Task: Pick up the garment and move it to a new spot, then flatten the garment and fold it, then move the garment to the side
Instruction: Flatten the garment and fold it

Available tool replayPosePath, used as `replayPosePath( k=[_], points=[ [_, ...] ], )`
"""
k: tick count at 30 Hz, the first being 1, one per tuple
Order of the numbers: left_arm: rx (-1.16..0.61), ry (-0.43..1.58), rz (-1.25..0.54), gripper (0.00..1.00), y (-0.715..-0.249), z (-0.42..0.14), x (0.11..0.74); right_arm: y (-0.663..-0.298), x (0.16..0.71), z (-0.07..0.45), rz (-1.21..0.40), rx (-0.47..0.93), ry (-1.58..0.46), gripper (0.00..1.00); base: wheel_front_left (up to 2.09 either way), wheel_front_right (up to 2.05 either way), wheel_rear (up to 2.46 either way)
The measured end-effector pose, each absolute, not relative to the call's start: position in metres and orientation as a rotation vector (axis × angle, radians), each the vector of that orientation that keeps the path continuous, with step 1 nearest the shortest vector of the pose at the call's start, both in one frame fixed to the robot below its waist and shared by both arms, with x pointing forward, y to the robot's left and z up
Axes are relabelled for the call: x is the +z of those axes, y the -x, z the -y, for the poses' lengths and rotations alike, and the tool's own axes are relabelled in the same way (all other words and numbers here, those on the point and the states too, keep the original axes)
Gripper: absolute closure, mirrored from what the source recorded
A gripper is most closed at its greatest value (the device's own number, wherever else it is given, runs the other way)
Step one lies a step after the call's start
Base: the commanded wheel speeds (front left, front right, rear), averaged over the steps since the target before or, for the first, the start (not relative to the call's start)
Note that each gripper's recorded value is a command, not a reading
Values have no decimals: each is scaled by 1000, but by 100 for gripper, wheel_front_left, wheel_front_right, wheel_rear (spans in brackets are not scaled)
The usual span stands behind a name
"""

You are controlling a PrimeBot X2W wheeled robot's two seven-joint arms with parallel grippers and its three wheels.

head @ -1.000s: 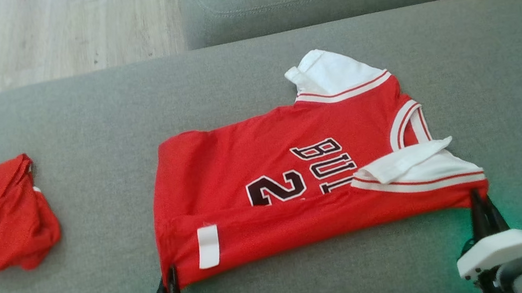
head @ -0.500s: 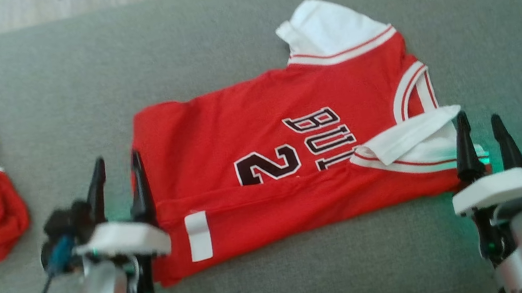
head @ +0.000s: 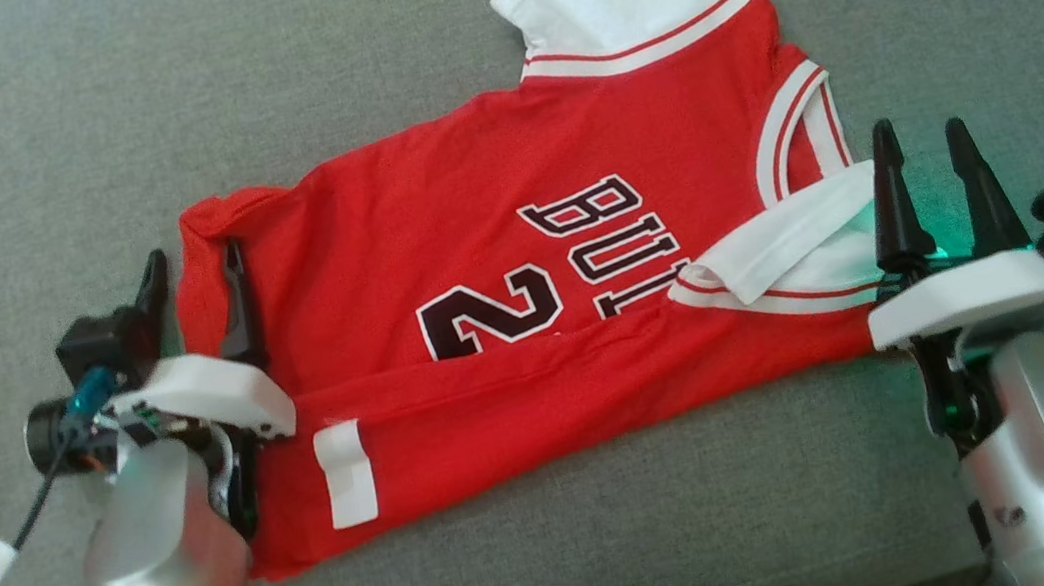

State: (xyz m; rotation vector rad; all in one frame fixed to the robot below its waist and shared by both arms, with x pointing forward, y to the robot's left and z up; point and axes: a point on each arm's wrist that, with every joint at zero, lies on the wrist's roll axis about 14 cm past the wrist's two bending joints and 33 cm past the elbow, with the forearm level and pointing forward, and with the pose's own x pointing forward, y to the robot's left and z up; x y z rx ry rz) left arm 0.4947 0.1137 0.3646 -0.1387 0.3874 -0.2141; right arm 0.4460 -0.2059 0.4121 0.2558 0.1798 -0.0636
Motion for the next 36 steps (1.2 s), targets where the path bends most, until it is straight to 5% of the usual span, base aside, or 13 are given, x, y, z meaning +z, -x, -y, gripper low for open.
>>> replayPosePath(
  k=[8, 9, 10, 11, 20, 36],
  points=[
    [-243, 105, -406, 0, -502, -108, 359, -478, 429, 187, -132, 22, -203, 0, 0, 0, 0],
    [-250, 95, -413, 22, -502, -107, 357, -484, 432, 185, -125, 36, -194, 0, 0, 0, 0],
    [-250, 95, -413, 70, -502, -107, 357, -484, 432, 185, -125, 36, -194, 0, 0, 0, 0],
    [-254, 90, -417, 100, -502, -106, 356, -491, 436, 183, -115, 51, -182, 0, 0, 0, 0],
    [-194, 90, -347, 100, -509, -119, 376, -561, 467, 154, -160, 209, -28, 0, 0, 0, 0],
    [-144, 109, -292, 100, -482, -152, 395, -620, 394, 103, -621, 363, 228, 0, 0, 0, 0]
  ],
)
